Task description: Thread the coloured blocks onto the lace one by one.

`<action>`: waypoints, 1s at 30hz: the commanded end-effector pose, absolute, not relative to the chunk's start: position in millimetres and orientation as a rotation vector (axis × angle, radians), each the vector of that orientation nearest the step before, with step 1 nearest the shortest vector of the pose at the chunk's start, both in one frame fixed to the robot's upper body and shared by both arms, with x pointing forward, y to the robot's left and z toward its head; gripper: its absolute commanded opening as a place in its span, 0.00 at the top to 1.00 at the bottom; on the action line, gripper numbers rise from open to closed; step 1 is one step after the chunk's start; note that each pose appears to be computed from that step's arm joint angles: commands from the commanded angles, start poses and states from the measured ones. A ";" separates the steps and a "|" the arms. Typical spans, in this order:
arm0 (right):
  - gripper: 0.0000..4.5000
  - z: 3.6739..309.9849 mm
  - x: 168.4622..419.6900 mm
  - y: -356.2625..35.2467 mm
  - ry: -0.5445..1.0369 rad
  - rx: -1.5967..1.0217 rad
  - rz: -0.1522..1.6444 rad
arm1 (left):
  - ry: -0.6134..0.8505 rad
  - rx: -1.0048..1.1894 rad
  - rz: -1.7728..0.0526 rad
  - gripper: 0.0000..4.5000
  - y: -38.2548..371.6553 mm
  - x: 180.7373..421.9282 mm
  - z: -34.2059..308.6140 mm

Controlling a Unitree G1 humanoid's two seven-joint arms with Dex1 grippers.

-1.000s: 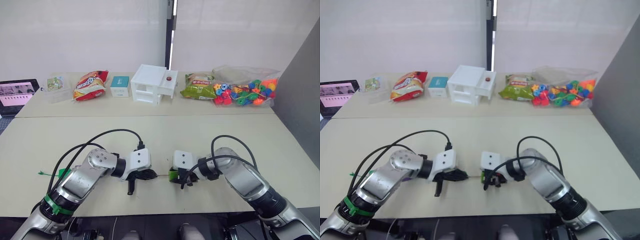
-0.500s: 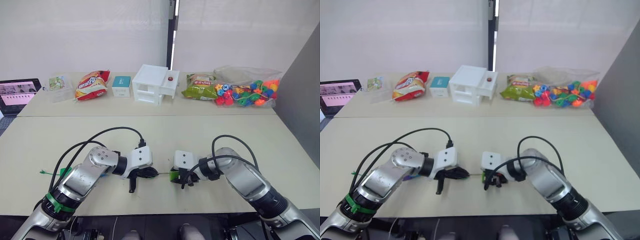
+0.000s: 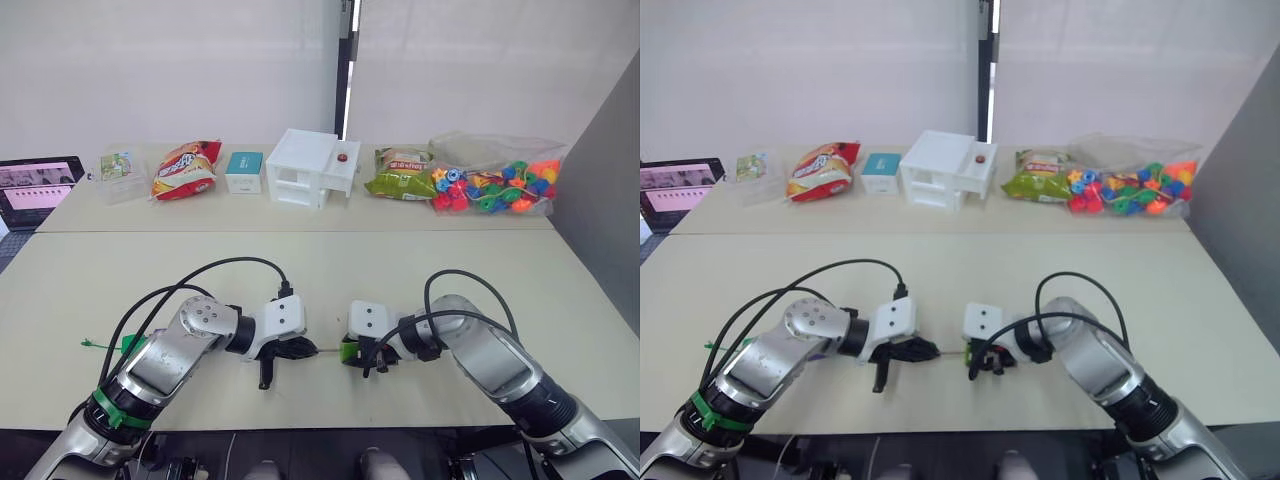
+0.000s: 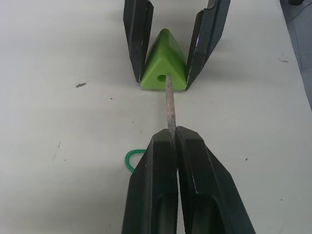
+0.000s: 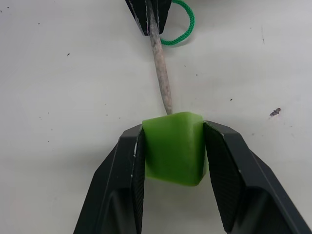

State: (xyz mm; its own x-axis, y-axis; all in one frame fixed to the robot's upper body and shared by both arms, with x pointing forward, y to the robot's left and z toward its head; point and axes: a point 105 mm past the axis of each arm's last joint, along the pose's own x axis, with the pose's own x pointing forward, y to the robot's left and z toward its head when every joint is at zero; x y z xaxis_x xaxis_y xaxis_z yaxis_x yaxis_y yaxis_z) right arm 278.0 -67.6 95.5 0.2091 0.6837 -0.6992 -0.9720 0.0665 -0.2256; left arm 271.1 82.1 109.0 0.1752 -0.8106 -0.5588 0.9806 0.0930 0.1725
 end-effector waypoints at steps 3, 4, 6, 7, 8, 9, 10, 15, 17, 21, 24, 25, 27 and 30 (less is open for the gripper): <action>0.71 73.4 266.2 -67.3 0.570 -0.733 1.354 | 0.283 0.591 -1.431 1.00 56.7 268.5 116.5; 0.71 73.3 266.1 -67.1 0.570 -0.732 1.354 | 0.278 0.592 -1.436 1.00 53.1 268.6 117.0; 0.71 73.1 265.7 -67.0 0.572 -0.730 1.354 | 0.270 0.589 -1.447 1.00 46.8 267.7 118.2; 0.71 73.1 265.9 -67.0 0.572 -0.730 1.352 | 0.268 0.589 -1.450 1.00 44.9 267.5 118.6; 0.71 73.1 266.0 -67.1 0.573 -0.730 1.351 | 0.265 0.588 -1.454 1.00 42.8 267.4 119.3; 0.71 73.1 266.0 -67.2 0.574 -0.729 1.350 | 0.262 0.586 -1.455 1.00 41.0 267.7 120.1; 0.71 73.0 265.9 -67.3 0.574 -0.729 1.349 | 0.259 0.584 -1.456 1.00 39.3 267.8 120.8; 0.71 73.7 267.4 -66.4 0.570 -0.722 1.340 | 0.256 0.531 -1.471 1.00 24.4 268.5 121.1; 0.71 74.0 267.7 -65.0 0.566 -0.720 1.337 | 0.266 0.502 -1.475 1.00 22.7 268.8 117.7; 0.71 73.0 266.6 -65.2 0.568 -0.715 1.329 | 0.255 0.461 -1.447 0.85 30.8 272.6 116.9; 0.71 71.6 266.7 -68.2 0.575 -0.706 1.311 | 0.235 0.484 -1.406 0.65 46.4 277.3 117.4; 0.71 70.8 267.2 -70.1 0.579 -0.702 1.302 | 0.226 0.505 -1.391 0.57 52.0 279.1 117.2; 0.71 69.4 267.7 -73.7 0.586 -0.697 1.288 | 0.220 0.486 -1.399 0.43 60.6 277.2 120.6; 0.71 67.8 268.8 -78.4 0.597 -0.695 1.273 | 0.232 0.459 -1.411 0.35 74.1 274.7 123.9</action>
State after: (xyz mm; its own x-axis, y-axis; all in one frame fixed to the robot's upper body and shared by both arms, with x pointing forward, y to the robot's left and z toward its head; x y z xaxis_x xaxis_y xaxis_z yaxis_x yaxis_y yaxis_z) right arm 274.8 -67.2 91.6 0.2392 0.6893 -0.6838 -0.9683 0.1177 -0.2201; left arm 277.6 72.9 109.4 0.1669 -0.8700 -0.4640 0.9836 0.1140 0.1401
